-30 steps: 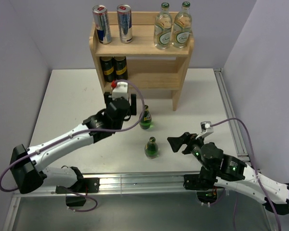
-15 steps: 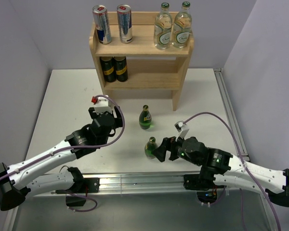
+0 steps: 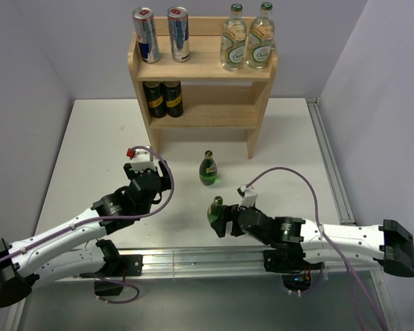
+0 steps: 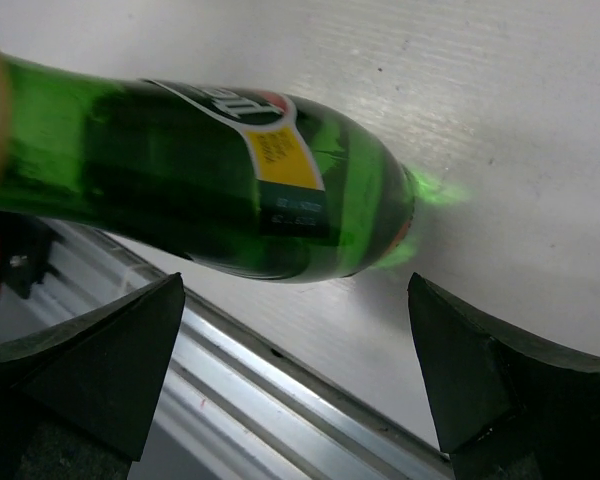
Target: Place and organize the beverage onto the shelf
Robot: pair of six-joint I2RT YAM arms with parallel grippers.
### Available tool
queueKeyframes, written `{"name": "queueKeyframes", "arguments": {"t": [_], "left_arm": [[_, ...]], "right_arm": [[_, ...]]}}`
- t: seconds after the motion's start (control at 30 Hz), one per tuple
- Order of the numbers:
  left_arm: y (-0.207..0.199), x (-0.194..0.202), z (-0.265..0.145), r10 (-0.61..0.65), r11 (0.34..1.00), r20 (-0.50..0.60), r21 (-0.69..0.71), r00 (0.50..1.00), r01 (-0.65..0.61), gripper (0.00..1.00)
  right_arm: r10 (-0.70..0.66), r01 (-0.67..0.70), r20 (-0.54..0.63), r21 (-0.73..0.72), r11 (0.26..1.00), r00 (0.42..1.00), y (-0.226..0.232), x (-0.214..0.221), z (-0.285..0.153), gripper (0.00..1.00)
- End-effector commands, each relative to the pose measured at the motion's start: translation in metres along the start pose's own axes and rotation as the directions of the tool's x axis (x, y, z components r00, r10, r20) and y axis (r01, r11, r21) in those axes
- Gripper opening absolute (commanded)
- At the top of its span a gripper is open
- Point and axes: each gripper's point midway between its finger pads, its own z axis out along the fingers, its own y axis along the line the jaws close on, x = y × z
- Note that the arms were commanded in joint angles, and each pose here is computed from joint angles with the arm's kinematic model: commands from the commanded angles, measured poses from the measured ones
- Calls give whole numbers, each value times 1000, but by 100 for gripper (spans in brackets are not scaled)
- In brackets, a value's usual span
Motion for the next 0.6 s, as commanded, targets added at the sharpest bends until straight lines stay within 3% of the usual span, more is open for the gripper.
{"name": "queueKeyframes", "arguments": {"t": [0.0, 0.57], "left_arm": [[-3, -7, 1, -60, 998, 38, 6, 997, 60, 79], [8, 11, 6, -82, 996, 51, -27, 995, 83, 78]], "right_arm": [[55, -63, 160, 43, 997, 986, 0, -20, 9, 100], [-56, -11, 416, 158, 987, 907, -27, -29, 35, 100]]}}
